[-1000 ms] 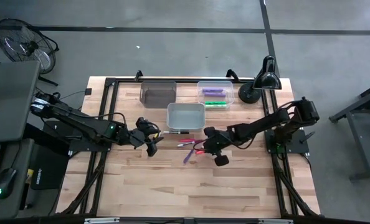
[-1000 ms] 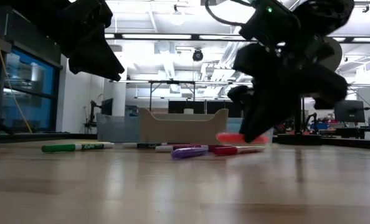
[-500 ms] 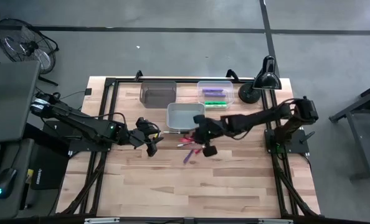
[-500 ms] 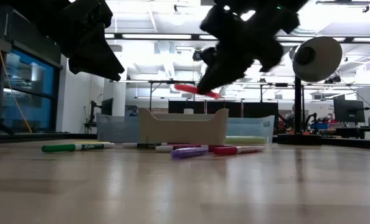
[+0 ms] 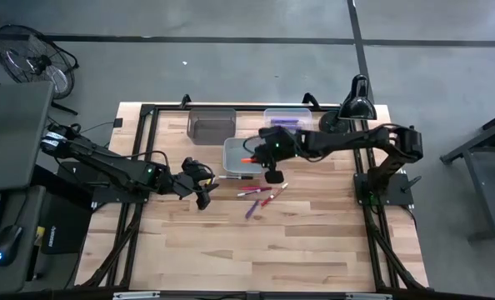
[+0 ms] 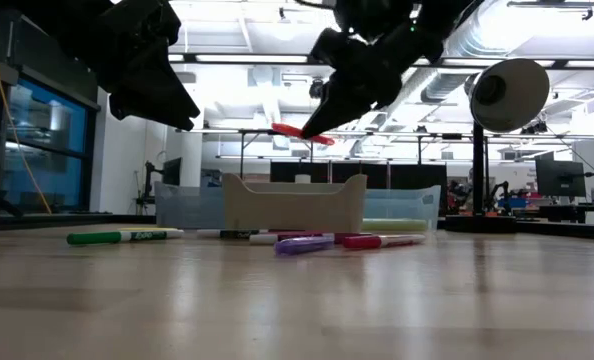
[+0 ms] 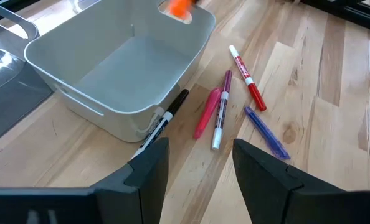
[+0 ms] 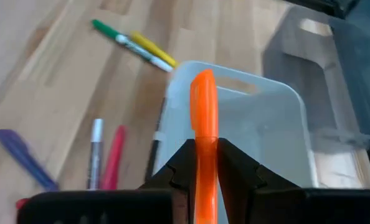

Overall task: Pick & Place Markers
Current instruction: Put the orange pen into the gray bin

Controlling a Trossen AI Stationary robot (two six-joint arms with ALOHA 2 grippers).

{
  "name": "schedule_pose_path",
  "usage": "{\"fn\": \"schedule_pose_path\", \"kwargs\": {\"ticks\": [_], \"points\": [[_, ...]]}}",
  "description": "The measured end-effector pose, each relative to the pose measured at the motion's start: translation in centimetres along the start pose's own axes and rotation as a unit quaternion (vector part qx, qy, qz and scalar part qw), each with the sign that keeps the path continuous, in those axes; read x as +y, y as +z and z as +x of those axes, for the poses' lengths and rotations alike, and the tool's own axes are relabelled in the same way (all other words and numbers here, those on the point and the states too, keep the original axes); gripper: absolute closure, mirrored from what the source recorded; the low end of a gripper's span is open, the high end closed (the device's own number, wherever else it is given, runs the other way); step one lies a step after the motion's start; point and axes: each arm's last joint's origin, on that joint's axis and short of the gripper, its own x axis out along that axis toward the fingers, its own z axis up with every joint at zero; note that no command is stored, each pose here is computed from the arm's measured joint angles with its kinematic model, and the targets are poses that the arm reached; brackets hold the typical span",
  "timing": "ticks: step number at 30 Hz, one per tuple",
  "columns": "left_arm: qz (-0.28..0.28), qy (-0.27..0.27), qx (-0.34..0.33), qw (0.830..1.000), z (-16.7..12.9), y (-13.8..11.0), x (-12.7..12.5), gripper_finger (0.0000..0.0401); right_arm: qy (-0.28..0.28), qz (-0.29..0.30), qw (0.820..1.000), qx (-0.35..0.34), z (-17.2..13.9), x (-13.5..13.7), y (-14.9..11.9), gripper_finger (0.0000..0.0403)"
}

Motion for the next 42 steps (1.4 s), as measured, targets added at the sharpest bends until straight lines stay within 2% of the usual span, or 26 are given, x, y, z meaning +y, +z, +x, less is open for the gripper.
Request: {"fn": "schedule_pose_path", "kwargs": {"ticks": [9,21,24,29,42], "points": [[0.001,0.0,0.0,1.0,0.0,0.0,0.0,0.0226,0.0,0.035,0.999,-0.003,0.3,-2.9,-1.4,0.036],[0.005,0.001,0.0,1.0,0.0,0.0,0.0,0.0226,-0.014,0.042,0.999,-0.001,4.3,-3.5,-3.2,0.0351],[0.006,0.002,0.002,1.0,0.0,-0.1,0.0,0.0226,-0.017,0.059,0.998,0.007,4.8,-3.9,-3.8,0.0357],[0.006,0.002,0.003,1.0,0.0,-0.1,0.0,0.0226,-0.017,0.093,0.995,0.015,5.0,-4.6,-4.6,0.0357],[0.006,0.002,0.002,1.0,0.0,-0.1,0.0,0.0226,-0.006,0.115,0.992,0.042,5.0,-4.4,-5.2,0.0351]]}}
